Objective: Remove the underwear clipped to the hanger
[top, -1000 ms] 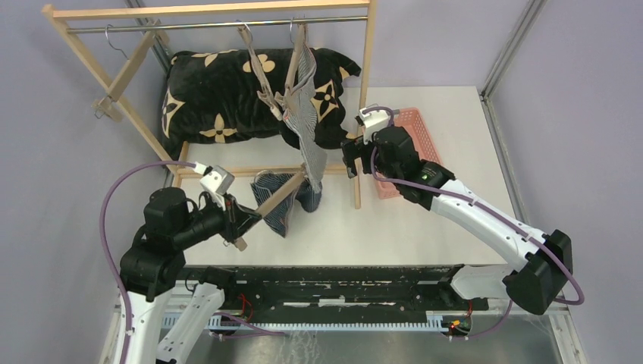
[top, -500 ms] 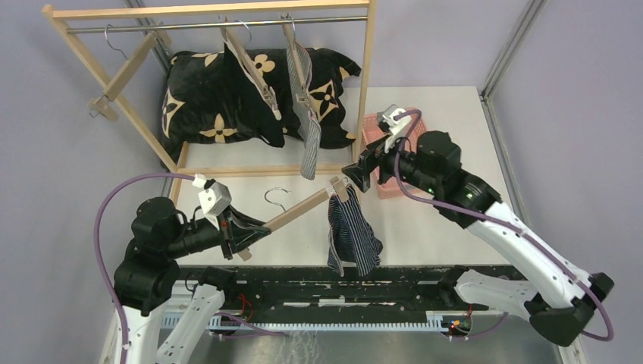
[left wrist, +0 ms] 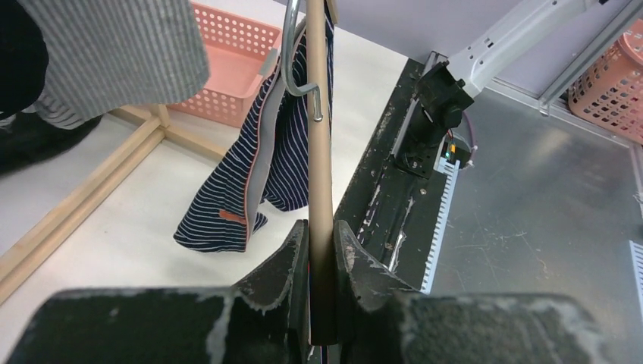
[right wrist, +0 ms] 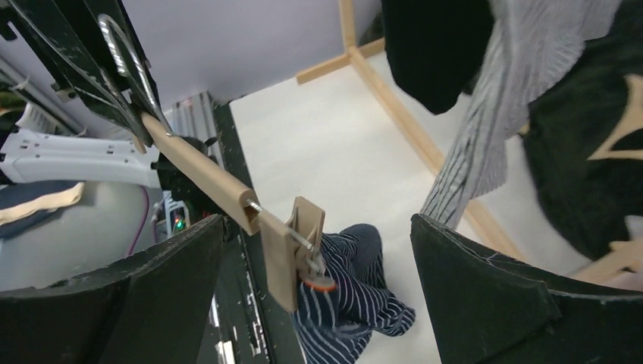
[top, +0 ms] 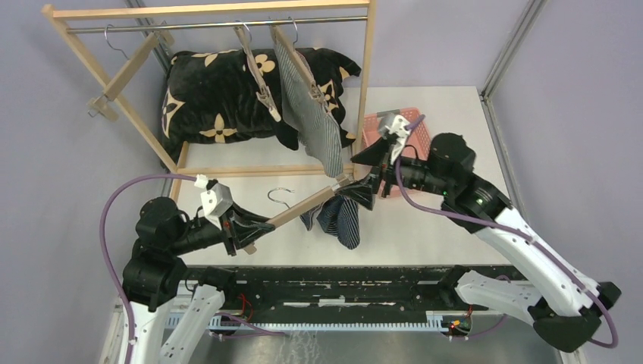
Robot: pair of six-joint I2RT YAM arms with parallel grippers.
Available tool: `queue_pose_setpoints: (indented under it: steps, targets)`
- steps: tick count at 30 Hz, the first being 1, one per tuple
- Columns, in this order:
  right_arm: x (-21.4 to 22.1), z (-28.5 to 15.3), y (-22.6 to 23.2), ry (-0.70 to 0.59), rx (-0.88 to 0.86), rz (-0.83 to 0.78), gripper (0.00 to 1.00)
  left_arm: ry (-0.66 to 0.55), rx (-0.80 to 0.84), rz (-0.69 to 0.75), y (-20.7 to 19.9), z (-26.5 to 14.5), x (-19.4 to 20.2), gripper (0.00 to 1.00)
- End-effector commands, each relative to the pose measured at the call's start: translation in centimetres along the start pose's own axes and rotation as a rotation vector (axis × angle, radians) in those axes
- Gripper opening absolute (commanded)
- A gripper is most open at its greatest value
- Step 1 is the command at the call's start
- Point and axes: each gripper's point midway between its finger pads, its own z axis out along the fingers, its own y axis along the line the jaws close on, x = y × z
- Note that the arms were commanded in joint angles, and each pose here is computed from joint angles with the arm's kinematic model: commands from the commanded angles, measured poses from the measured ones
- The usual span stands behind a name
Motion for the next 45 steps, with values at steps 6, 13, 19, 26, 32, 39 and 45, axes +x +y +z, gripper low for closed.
queue_pose_setpoints:
  steps: [6,13,19,26,32,39,45]
  targets:
    - [-1.5,1.9,1.8,-0.02,-0.179,0.01,0.96,-0.068,0.057,0.088,-0.3,0.5,-1.9,0.03]
    - [-2.1,1.4,2.5,-0.048,-0.221,0.004,0.48,-0.058,0.039,0.065,0.5,0.9,-1.4,0.03]
    - [-2.9,1.1,3.0,-0.076,-0.255,0.014,0.0,-0.062,0.011,0.051,1.2,1.1,-1.2,0.03]
    - [-2.2,1.5,0.0,-0.074,-0.084,0.015,0.47,-0.119,-0.095,0.045,2.9,1.1,-2.6,0.03]
    - [2.5,1.9,-6.9,0.06,0.275,0.084,0.75,-0.188,-0.315,0.014,5.5,-0.5,-4.1,0.03]
    - [11.9,1.7,-10.9,0.327,0.495,0.193,0.69,-0.168,-0.719,-0.102,10.1,-4.8,-4.0,0.03]
    - [19.9,1.0,-9.7,0.561,0.567,0.207,0.67,-0.162,-0.925,-0.151,12.0,-7.7,-3.7,0.03]
